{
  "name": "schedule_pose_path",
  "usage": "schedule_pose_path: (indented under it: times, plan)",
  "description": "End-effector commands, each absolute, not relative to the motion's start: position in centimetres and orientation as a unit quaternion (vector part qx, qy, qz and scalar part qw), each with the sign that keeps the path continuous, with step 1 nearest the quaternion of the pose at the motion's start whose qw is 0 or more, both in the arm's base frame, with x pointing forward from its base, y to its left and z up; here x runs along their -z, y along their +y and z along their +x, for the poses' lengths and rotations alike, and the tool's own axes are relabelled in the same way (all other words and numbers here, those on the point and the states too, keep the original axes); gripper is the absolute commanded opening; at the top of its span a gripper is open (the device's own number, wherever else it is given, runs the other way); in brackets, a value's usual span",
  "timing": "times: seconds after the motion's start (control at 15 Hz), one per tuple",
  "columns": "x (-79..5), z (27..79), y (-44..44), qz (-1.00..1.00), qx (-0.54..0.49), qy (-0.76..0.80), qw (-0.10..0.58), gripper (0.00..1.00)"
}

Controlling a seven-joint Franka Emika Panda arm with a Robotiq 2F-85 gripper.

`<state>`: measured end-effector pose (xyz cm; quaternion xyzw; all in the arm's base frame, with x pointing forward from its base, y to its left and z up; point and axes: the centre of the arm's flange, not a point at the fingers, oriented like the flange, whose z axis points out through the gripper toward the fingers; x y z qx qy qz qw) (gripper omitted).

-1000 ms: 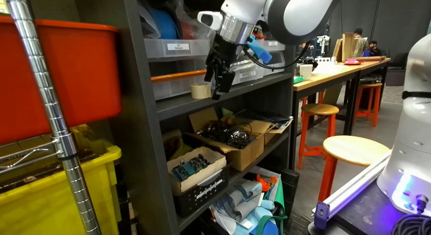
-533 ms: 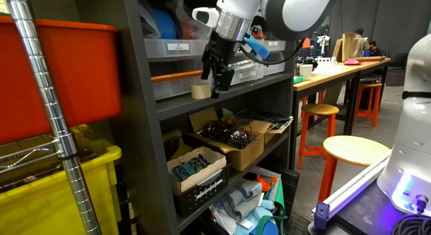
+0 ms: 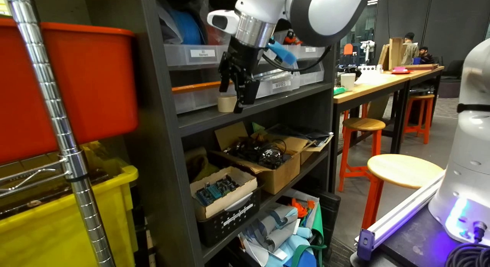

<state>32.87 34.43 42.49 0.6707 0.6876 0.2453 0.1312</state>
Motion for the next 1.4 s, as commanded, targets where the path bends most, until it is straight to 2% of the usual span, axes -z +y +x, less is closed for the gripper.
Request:
schedule_pose_path:
  times: [0.0, 1.13, 1.2, 1.33]
  plan:
    - [-42.8, 33.9, 35.5, 0.653, -0.235, 0.706, 0.141, 1.0]
    - [-42.2, 34.2, 33.3, 0.666, -0.225, 0.697, 0.143, 0.99]
    - [-42.2, 34.3, 33.3, 0.666, -0.224, 0.696, 0.143, 0.81]
    - [-42.3, 34.4, 33.3, 0.667, -0.222, 0.696, 0.144, 0.71]
